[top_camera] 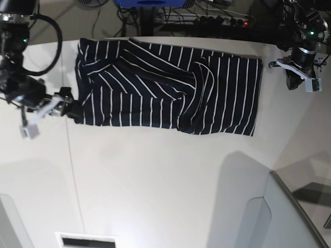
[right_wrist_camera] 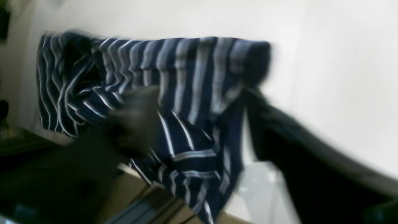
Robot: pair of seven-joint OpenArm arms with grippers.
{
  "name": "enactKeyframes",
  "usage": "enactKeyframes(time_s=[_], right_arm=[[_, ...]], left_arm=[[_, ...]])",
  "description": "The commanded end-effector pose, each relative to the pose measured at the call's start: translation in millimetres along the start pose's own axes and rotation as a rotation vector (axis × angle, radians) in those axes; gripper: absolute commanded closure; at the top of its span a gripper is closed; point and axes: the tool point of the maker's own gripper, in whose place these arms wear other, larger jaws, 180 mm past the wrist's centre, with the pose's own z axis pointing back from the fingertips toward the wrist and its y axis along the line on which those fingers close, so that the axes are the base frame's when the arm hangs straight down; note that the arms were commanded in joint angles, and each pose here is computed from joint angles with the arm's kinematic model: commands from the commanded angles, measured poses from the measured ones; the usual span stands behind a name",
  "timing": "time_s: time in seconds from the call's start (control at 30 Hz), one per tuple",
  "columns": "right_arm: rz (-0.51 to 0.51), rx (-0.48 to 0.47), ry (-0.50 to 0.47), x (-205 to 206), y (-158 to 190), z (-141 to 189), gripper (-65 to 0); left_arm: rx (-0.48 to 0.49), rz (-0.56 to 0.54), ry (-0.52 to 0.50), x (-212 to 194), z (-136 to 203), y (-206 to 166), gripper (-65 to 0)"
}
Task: Layout the t-shirt on the table in an organized manner, then fold the t-shirt properly
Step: 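Release the folded end and move both grippers to the strip ends, then grasp both ends and fold the right gripper's end over toward the left gripper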
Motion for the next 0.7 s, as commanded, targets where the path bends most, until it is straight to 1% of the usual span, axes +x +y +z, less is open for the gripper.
enactKeyframes(time_s=[0.0, 0.03, 0.07, 0.17, 0.23, 0.33, 0.47, 0.6, 0.67], right_arm=[[-0.008, -0.009, -0.027, 5.8, -10.1, 6.3, -53.9], [-0.024, -0.023, -0.02, 1.3, -19.6, 7.1, -55.8], [-0.022, -0.022, -0.006, -4.2, -26.6, 5.2, -56.0], [0.013, 0.035, 0.06, -30.3, -33.8, -5.7, -56.1], [0.039, 0.076, 0.085, -41.0, -33.3, -10.8, -57.0], [0.003, 0.083, 0.114, -54.3, -37.6, -16.4, -57.0], [-0.037, 0.101, 0.135, -66.4, -33.4, -24.9, -57.0], [-0.039, 0.163, 0.2, -84.0, -10.7, -44.8, -56.7], [-0.032, 0.195, 0.209, -88.1, 3.0, -53.3, -56.6]], left_arm=[[0.013, -0.011, -0.048, 16.4, -0.2, 8.4, 0.0], [0.013, -0.008, -0.05, 17.7, -2.0, 8.7, 0.0], [0.015, -0.003, -0.049, 17.8, -4.2, 10.1, 0.0], [0.021, 0.002, -0.03, 13.0, -9.4, 17.4, 0.0], [0.021, 0.017, -0.032, 14.0, -14.6, 17.5, 0.0], [0.024, 0.011, -0.031, 16.4, -17.3, 22.3, 0.0], [0.025, 0.026, -0.029, 17.5, -24.2, 24.3, 0.0], [0.025, 0.051, -0.011, 14.5, -35.7, 28.8, 0.0], [-0.005, 0.059, -0.004, 12.7, -41.8, 24.6, 0.0]])
